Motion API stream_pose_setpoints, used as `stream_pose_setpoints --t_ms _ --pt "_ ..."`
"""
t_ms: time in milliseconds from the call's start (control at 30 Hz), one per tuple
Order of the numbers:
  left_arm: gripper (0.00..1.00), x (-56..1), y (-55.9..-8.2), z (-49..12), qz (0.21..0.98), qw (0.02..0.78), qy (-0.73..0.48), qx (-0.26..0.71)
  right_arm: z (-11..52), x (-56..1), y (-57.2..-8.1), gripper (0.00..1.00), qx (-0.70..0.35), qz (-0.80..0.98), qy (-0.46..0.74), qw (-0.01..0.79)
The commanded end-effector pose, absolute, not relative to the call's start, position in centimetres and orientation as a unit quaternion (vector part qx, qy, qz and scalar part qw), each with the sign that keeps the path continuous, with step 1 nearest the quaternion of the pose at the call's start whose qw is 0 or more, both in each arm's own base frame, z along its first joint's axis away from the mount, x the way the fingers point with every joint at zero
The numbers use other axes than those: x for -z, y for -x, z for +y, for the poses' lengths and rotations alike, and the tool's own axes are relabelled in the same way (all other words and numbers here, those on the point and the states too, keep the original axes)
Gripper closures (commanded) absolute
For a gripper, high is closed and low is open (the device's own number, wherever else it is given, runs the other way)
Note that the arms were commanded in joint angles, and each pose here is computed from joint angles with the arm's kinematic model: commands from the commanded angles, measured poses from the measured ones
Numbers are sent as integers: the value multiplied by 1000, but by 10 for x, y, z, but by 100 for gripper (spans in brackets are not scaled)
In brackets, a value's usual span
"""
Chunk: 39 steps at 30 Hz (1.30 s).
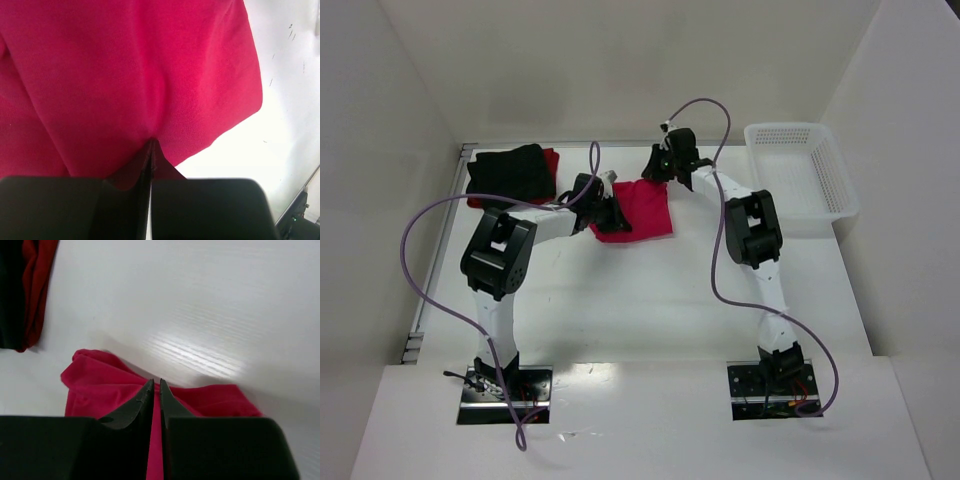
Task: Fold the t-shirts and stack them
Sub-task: Fold the long partially folded tshirt into a neat square, then smooth out wrinkles on the folded tshirt
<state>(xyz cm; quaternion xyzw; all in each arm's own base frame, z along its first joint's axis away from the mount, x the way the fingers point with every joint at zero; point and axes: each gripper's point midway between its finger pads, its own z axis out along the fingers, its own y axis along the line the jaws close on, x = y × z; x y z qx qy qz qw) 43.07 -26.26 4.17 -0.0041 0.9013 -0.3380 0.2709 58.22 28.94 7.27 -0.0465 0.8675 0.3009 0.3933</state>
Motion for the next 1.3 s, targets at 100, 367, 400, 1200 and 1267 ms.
stream_pose_setpoints --t_ms 100,367,400,1200,1267 --pt "100 -60 -433 -260 898 275 -10 342 277 -114 -596 87 -294 855 45 425" --pt "80 -159 -491 -226 852 372 -39 367 263 -200 -567 86 -302 820 53 483" --pt "78 -164 -495 -221 849 382 -43 363 261 -195 -561 84 -301 823 52 479" --pt "85 -72 -573 -211 875 381 -22 299 262 -81 -550 90 -284 875 55 388" --pt "85 -75 -578 -203 874 387 -11 295 262 -79 -554 90 -279 877 52 388"
